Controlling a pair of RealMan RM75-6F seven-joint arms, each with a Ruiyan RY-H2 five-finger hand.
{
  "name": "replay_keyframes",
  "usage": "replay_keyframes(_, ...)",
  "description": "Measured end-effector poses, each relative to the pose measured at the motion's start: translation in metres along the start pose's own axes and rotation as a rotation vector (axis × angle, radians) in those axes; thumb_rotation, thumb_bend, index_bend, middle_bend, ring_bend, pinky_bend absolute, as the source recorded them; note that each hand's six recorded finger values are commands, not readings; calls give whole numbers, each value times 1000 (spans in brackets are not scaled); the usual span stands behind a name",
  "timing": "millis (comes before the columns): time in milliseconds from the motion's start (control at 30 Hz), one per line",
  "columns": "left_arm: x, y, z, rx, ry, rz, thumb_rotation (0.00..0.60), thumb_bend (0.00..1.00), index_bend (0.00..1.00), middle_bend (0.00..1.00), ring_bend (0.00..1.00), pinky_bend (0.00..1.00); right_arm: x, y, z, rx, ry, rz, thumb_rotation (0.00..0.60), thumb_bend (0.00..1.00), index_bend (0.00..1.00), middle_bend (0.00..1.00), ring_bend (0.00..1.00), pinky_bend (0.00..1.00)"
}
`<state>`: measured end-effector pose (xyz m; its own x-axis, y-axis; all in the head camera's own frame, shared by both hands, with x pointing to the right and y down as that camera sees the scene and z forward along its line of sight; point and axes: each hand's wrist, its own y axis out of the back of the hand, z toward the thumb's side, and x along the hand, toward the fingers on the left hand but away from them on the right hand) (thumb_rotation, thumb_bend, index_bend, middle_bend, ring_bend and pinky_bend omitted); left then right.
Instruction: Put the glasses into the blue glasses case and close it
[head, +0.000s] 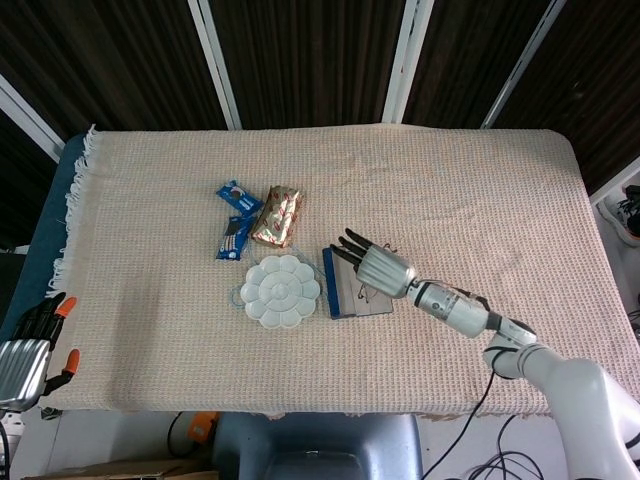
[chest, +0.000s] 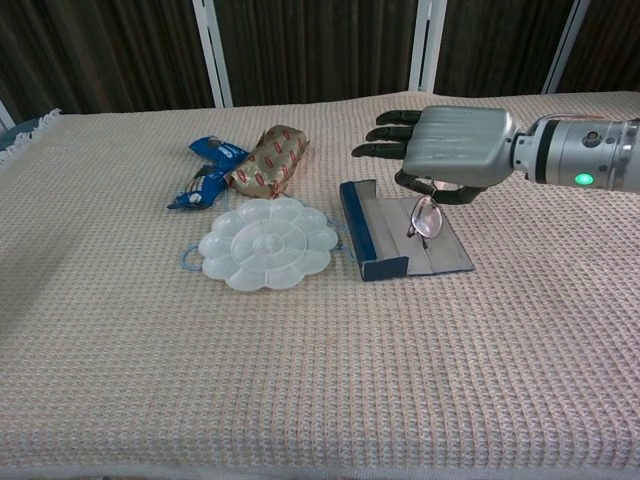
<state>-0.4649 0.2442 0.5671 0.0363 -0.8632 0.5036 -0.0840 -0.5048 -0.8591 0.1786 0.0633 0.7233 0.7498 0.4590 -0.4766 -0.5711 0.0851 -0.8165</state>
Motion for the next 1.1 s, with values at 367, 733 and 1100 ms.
replay_keyframes(367,-1,0,1,-5,-12,-4,600,455,0,3,27,114,-10,7,14,6,29,-16,600,628,778,136,28,153)
replay_keyframes(733,-1,1,0,-10,-16,-5,600,455,0,3,27,115,-11,6,23,11,68,-3,600,628,780,136,28,150)
replay_keyframes(1100,0,1,1,-14,-22,-9,600,455,0,3,28,115,-14,15,36,-23,93,-38,600,628,780,136,34,146)
